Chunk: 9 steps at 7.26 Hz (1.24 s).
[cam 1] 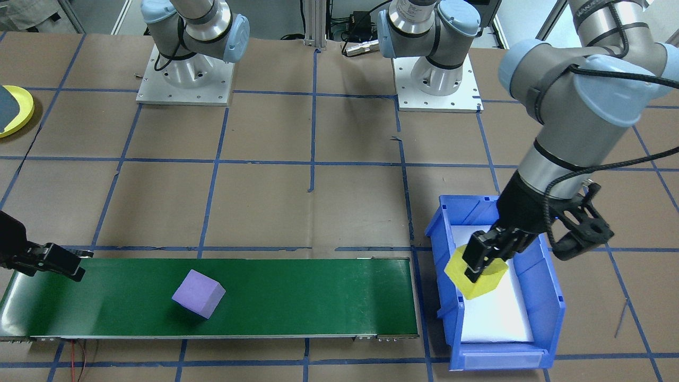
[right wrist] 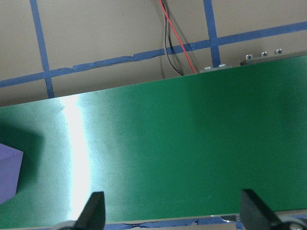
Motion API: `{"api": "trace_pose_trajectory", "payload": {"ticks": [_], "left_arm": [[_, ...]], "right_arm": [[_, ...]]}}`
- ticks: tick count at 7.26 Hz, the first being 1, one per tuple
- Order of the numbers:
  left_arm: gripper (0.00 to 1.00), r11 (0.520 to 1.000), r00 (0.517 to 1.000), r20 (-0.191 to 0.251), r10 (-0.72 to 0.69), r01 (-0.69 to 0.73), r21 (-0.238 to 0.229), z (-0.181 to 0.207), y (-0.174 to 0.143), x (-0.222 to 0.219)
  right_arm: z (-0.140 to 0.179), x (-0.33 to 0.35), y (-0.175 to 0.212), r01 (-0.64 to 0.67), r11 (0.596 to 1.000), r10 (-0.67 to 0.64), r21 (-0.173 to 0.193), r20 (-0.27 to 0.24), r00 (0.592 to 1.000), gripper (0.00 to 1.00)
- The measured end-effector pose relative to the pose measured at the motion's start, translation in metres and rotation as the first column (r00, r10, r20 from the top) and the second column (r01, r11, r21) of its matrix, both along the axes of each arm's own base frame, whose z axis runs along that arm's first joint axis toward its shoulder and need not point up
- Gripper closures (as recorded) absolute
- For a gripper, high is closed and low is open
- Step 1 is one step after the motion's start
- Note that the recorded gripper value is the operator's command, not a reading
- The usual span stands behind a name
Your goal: Move block left to right into plate
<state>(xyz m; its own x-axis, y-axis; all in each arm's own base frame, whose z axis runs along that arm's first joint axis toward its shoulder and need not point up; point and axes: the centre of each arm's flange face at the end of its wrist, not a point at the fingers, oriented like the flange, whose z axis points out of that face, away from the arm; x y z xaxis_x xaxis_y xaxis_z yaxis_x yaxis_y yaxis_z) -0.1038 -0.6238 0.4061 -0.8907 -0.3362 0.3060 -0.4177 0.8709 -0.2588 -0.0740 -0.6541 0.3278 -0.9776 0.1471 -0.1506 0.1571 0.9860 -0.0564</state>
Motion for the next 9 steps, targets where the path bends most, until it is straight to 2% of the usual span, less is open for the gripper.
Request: {"api": "trace_pose_trajectory", "payload": {"ticks": [2, 4, 5, 6, 7, 9], "left_arm": [[0.87, 0.997, 0.998, -0.005, -0.066, 0.066, 0.041, -0.027, 0.004, -0.052], [0.87, 0.993, 0.995, -0.006, -0.1, 0.1, 0.058, -0.074, -0.011, -0.074], [0.84, 0.992, 0.994, -0.005, -0.109, 0.109, 0.061, -0.097, -0.019, -0.078], [0.16, 0.991, 0.994, -0.005, -0.112, 0.112, 0.066, -0.114, -0.025, -0.08], [0.0, 0.991, 0.994, -0.005, -0.112, 0.112, 0.073, -0.125, -0.028, -0.08], [0.0, 0.991, 0.994, -0.004, -0.111, 0.111, 0.076, -0.126, -0.028, -0.08]], "right_arm": [[-0.004, 0.001, 0.001, 0.003, 1.0, -0.003, 0.007, 0.003, 1.0, 0.0], [-0.009, 0.005, 0.001, 0.005, 1.0, -0.006, 0.015, 0.015, 1.0, 0.0], [-0.01, 0.011, 0.0, 0.001, 1.0, -0.002, 0.013, 0.028, 1.0, 0.0], [-0.012, 0.021, -0.002, -0.001, 1.0, 0.0, 0.014, 0.038, 0.999, 0.0], [-0.016, 0.033, -0.005, -0.001, 1.0, 0.0, 0.021, 0.044, 0.999, 0.0], [-0.02, 0.06, -0.009, 0.018, 0.999, -0.02, 0.031, 0.049, 0.999, 0.0]]}}
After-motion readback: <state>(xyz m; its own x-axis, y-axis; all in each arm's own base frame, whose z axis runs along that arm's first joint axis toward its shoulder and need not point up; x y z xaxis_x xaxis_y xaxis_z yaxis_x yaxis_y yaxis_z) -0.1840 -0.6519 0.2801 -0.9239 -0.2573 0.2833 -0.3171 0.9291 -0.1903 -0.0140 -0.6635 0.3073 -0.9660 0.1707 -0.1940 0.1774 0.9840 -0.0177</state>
